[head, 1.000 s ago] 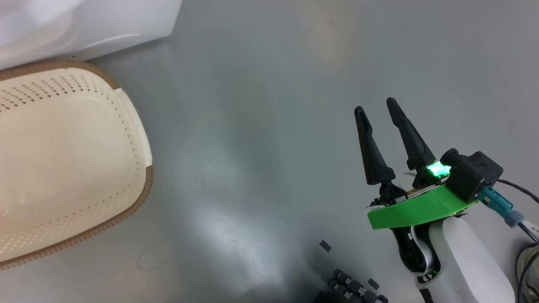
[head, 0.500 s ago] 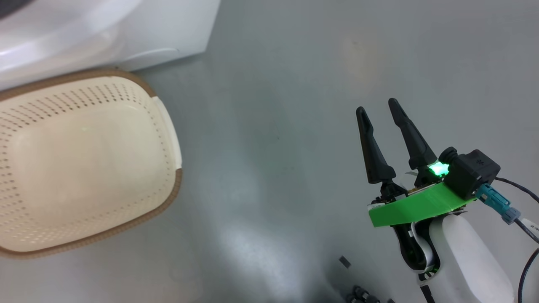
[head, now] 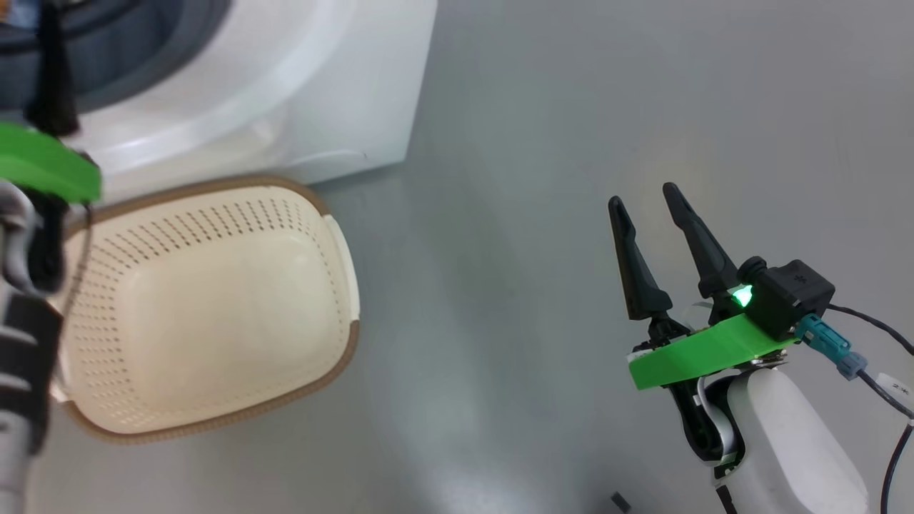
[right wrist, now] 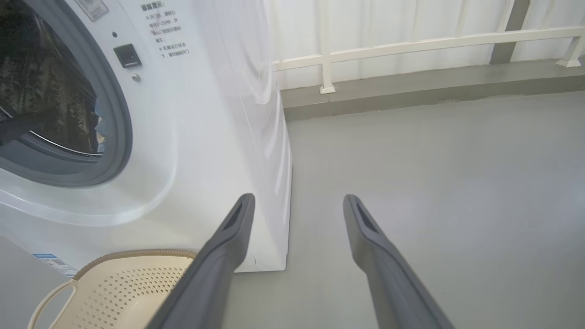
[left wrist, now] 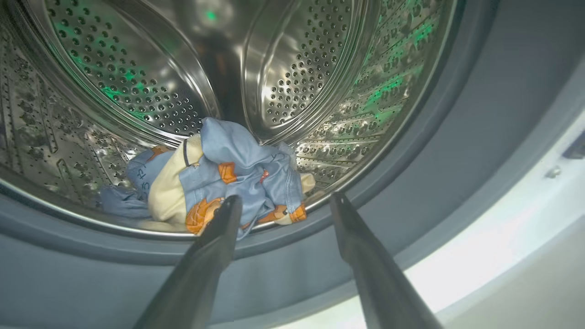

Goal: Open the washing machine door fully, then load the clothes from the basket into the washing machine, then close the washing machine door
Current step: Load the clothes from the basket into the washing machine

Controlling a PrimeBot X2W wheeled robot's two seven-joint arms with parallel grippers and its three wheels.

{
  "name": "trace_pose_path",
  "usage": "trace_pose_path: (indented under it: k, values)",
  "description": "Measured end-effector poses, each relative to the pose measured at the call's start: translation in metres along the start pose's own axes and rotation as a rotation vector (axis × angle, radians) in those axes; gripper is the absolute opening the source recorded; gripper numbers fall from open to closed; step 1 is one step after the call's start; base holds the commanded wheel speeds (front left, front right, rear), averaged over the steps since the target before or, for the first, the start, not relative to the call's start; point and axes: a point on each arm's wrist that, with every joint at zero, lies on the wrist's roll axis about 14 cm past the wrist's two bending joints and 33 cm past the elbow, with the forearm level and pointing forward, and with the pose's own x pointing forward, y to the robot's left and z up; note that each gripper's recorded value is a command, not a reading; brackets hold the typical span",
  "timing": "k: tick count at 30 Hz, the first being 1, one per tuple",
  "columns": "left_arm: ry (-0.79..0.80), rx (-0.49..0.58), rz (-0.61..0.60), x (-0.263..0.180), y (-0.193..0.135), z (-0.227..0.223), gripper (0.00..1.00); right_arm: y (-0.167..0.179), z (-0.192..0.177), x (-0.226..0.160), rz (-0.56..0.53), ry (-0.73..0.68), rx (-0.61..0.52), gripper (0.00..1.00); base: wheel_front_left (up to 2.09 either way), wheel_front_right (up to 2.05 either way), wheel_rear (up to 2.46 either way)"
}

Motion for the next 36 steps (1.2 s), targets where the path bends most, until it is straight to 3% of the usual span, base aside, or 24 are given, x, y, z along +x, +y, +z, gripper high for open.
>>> trace_pose_path:
  k: [21, 36]
  values:
    - [-0.11, 0.027, 0.111, -0.134, 0.006, 0.035, 1.0, 0.035, 0.048, -0.022, 0.097, -0.109, -0.013, 1.0, 0.0, 0.0, 0.0]
    - [-0.132, 0.002, 0.223, -0.217, 0.019, 0.03, 1.0, 0.044, 0.071, -0.045, 0.138, -0.166, -0.023, 1.0, 0.0, 0.0, 0.0]
